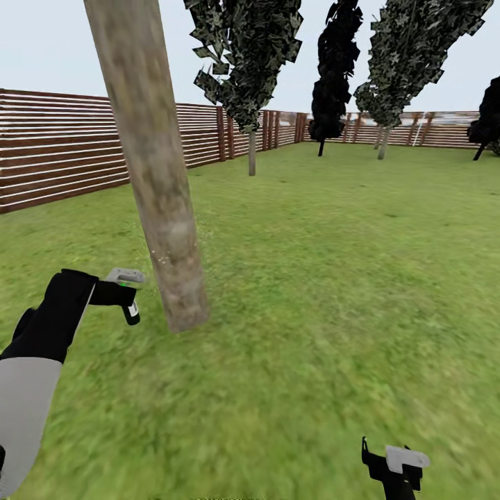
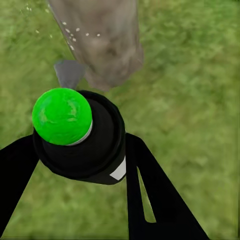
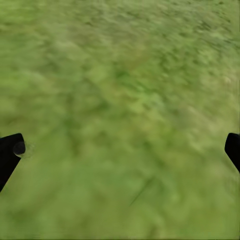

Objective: In the garden, pick up the pesticide atomizer on the floor and spray pesticide onto both trees until each tree trunk is fully covered.

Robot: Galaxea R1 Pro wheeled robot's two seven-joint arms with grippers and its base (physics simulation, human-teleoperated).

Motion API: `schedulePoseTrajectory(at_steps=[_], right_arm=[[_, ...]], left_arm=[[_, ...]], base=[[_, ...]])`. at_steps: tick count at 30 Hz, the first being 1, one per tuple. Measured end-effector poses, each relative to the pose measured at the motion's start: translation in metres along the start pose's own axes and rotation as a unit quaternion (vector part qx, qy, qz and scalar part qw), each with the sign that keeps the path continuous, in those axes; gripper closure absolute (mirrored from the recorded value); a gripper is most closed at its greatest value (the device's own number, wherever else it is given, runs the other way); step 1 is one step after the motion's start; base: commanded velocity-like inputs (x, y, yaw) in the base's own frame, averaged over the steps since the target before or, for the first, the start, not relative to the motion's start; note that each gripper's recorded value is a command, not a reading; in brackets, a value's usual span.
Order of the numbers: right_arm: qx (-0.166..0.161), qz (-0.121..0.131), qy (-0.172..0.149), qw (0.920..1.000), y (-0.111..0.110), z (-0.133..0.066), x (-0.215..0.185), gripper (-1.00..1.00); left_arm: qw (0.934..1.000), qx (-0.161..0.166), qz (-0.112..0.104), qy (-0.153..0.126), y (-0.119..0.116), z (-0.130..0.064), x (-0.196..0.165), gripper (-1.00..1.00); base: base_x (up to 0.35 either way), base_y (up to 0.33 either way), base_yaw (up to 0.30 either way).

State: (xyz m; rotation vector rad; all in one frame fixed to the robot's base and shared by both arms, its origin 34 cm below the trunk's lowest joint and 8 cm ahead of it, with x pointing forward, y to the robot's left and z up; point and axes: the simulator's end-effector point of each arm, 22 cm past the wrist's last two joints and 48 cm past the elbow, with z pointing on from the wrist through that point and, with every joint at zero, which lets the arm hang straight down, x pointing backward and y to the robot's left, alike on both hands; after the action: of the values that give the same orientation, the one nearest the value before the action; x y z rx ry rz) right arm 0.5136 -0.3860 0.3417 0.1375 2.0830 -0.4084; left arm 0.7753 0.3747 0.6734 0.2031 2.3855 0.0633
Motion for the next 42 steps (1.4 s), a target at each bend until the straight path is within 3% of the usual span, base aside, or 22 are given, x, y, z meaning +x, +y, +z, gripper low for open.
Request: schedulePoseTrajectory(at_steps=[17,24,33,38,40,42], right_arm=[[0.0,0.001,-0.002,1.0,0.0,0.0,-0.002,-1.0],[0.0,0.001,-0.004,1.0,0.0,0.0,-0.004,-1.0],[0.001,0.002,-0.005,1.0,-0.001,0.0,-0.005,-1.0],[0.001,0.002,-0.005,1.0,-0.001,0.0,-0.005,-1.0],[0.001,0.002,-0.005,1.0,-0.001,0.0,-0.005,-1.0],[0.001,0.002,-0.005,1.0,-0.001,0.0,-0.005,-1.0]], left_arm=[[0.9999,0.0,0.001,0.012,0.0,0.004,0.013,1.0],[0.9977,0.003,0.0,0.067,-0.009,0.024,0.086,1.0],[0.9973,0.011,0.0,0.073,-0.017,0.027,0.098,1.0],[0.9948,-0.023,-0.006,0.1,-0.002,0.037,0.12,1.0],[0.993,-0.011,-0.013,0.117,-0.014,0.047,0.135,1.0],[0.9934,0.002,-0.003,0.115,-0.026,0.06,0.147,1.0]], base=[[0.066,-0.269,0.141],[-0.071,-0.097,0.258],[0.144,-0.136,0.188],[0.228,-0.202,0.005],[0.229,-0.202,0.102],[0.229,-0.202,0.156]])
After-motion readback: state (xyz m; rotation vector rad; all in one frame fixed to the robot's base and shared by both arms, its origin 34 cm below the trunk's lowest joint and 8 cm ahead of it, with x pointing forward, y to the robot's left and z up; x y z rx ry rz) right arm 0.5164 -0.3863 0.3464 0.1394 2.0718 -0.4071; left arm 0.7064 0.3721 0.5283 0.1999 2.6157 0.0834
